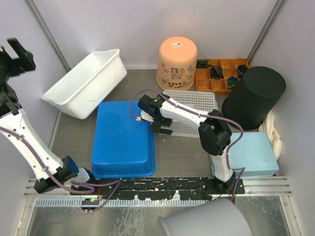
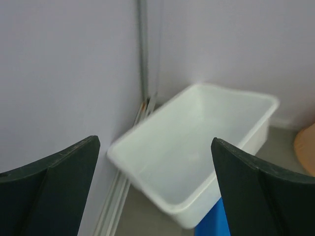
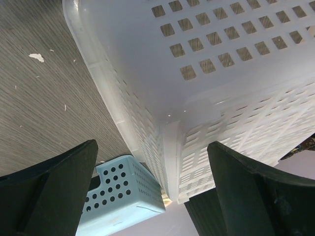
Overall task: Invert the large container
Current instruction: Turn the container upside down at the center of the board.
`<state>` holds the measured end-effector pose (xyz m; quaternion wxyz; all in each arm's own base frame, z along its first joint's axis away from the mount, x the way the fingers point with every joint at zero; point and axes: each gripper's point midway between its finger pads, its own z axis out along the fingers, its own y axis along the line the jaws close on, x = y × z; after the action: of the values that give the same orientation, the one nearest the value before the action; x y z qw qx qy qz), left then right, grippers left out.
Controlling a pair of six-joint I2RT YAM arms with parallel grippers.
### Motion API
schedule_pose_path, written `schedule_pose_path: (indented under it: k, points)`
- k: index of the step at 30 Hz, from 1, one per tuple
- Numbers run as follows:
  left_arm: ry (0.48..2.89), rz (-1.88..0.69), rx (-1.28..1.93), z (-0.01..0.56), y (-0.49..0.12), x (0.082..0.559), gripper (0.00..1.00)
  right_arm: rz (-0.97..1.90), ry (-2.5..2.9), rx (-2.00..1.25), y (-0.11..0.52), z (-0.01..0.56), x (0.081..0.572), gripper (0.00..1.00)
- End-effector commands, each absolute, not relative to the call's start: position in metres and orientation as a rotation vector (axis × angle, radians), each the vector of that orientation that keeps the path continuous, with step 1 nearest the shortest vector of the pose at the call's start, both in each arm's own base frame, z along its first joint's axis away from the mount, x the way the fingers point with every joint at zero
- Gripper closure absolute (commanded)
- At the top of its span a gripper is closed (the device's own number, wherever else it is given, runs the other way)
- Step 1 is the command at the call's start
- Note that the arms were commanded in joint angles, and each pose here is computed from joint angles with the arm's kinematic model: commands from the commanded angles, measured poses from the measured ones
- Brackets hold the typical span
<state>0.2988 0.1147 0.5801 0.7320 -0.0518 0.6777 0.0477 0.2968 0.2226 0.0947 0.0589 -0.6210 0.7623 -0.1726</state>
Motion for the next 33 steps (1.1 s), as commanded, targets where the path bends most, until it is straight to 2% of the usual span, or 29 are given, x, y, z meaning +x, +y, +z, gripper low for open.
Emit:
schedule_pose_path:
  k: [1, 6, 9, 11, 14, 16, 18, 21, 24, 27, 33]
  points:
    - [1.816, 0.395, -0.249, 0.473, 0.166, 0.275, 0.02, -0.562, 2.316, -2.174, 0.204, 0.07, 0.257, 0.0]
    - [1.91, 0.432, -0.291, 0.448, 0.152, 0.237, 0.02, -0.455, 2.064, -2.075, 0.246, 0.137, 0.276, 0.0]
    - [2.004, 0.465, -0.344, 0.428, 0.154, 0.221, 0.02, -0.127, 1.783, -1.842, 0.321, 0.238, 0.297, 0.0]
    - [2.133, 0.39, -0.344, 0.403, 0.142, 0.211, 0.02, 0.043, 1.609, -1.614, 0.36, 0.325, 0.311, 0.0]
    - [2.312, 0.26, -0.384, 0.365, 0.121, 0.194, 0.02, 0.186, 1.367, -1.213, 0.384, 0.463, 0.329, 0.0]
    - [2.389, 0.241, -0.459, 0.345, 0.116, 0.179, 0.02, 0.256, 1.221, -1.062, 0.387, 0.521, 0.328, 0.0]
    - [2.414, 0.252, -0.577, 0.331, 0.113, 0.165, 0.02, 0.306, 1.143, -0.962, 0.394, 0.547, 0.329, 0.0]
    - [2.396, 0.227, -0.613, 0.32, 0.102, 0.155, 0.02, 0.406, 1.179, -0.851, 0.4, 0.549, 0.346, 0.0]
    - [2.387, 0.148, -0.574, 0.303, 0.086, 0.153, 0.02, 0.49, 1.266, -0.799, 0.394, 0.53, 0.359, 0.0]
    - [2.386, 0.019, -0.539, 0.293, 0.066, 0.155, 0.02, 0.459, 1.411, -0.753, 0.379, 0.498, 0.375, 0.0]
    - [2.454, -0.057, -0.519, 0.279, 0.058, 0.154, 0.02, 0.37, 1.606, -0.974, 0.357, 0.428, 0.361, 0.0]
